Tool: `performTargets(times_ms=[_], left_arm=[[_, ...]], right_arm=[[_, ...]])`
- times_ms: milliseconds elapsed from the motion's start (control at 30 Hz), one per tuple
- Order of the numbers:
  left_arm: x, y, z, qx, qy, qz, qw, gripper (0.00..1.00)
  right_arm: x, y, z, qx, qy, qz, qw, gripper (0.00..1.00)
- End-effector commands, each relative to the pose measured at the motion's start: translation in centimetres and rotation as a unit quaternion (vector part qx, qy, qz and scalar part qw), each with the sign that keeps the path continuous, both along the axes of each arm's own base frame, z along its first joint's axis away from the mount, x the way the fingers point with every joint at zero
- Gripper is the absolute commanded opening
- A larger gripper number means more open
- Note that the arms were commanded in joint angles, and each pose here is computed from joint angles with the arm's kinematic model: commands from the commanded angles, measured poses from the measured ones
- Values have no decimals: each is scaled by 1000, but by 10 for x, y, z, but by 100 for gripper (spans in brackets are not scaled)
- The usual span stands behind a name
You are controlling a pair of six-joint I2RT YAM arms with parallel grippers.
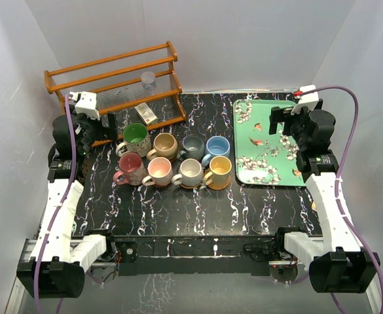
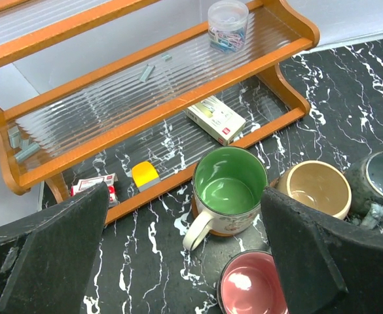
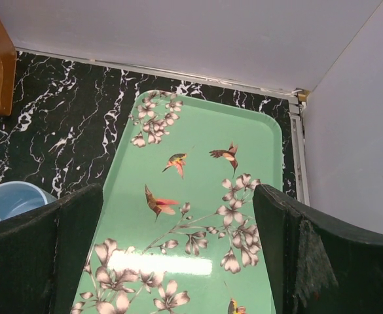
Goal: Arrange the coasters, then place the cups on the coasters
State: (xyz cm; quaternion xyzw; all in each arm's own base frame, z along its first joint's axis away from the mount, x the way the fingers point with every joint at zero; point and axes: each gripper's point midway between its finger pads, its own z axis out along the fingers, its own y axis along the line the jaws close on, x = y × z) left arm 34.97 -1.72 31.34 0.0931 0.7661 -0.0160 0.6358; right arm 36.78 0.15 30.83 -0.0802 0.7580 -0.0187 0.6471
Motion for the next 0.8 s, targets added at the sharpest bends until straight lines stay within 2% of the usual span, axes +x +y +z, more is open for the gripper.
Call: performTargets(times_ms=[0,767], left_arm=[[-8,-3,26,4,-20,-13,1000,99],[-2,-2,19,8,-6,-12,1000,99]], right_arm=[[-15,-7,39,-18,-46,-9,999,98],[-10,-1,34,-8,-28,9,1000,98]])
